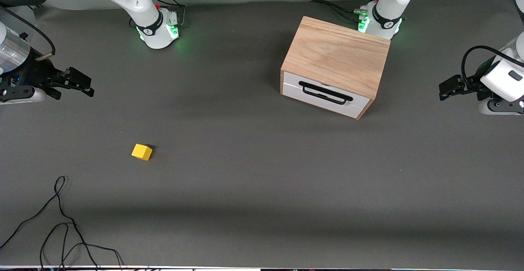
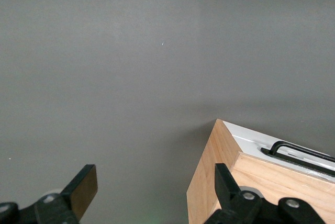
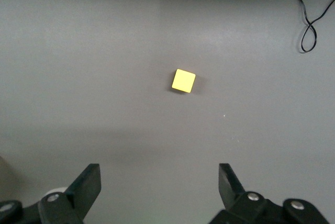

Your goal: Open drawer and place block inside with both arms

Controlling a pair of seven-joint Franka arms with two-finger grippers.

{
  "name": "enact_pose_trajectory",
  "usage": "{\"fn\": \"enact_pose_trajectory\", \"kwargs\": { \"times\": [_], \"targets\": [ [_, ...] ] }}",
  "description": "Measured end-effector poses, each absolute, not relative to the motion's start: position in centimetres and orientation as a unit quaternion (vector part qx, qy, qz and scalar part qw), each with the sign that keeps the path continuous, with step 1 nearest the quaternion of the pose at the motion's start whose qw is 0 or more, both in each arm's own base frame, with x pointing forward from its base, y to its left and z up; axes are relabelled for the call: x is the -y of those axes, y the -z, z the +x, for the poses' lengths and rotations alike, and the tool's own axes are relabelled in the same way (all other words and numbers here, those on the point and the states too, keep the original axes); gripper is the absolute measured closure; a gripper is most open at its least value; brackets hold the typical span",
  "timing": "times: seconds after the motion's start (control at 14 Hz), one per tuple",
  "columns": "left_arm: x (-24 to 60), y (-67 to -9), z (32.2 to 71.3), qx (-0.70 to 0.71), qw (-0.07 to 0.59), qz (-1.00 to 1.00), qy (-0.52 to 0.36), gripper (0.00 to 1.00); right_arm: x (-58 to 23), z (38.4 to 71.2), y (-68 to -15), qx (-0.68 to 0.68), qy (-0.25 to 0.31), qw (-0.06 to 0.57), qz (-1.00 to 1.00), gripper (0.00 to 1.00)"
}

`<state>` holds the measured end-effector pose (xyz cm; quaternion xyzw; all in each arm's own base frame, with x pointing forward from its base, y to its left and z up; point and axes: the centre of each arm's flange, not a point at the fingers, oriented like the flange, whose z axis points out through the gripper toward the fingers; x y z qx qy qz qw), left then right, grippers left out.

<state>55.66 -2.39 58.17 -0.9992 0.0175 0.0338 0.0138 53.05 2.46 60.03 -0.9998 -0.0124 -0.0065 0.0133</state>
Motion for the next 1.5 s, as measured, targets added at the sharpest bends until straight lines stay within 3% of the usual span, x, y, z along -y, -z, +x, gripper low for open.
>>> {"fn": "enact_pose_trajectory", "kwargs": {
  "times": [0.64, 1.0, 1.5],
  "targets": [
    [3.6, -58.0, 55.6, -0.008, 0.015, -0.999, -0.037, 0.0, -2.6, 53.4, -60.0, 0.013, 0.008, 0.013, -1.0, 0.0],
    [13.1, -57.1, 54.3, 0.132, 0.03, -0.99, -0.045, 0.0, -2.4, 55.0, -57.1, 0.005, -0.011, 0.011, -1.0, 0.0],
    [24.7, -54.6, 52.9, 0.425, 0.053, -0.902, -0.045, 0.0, -1.2, 59.6, -46.8, -0.066, -0.033, 0.003, -0.997, 0.0]
  ]
}}
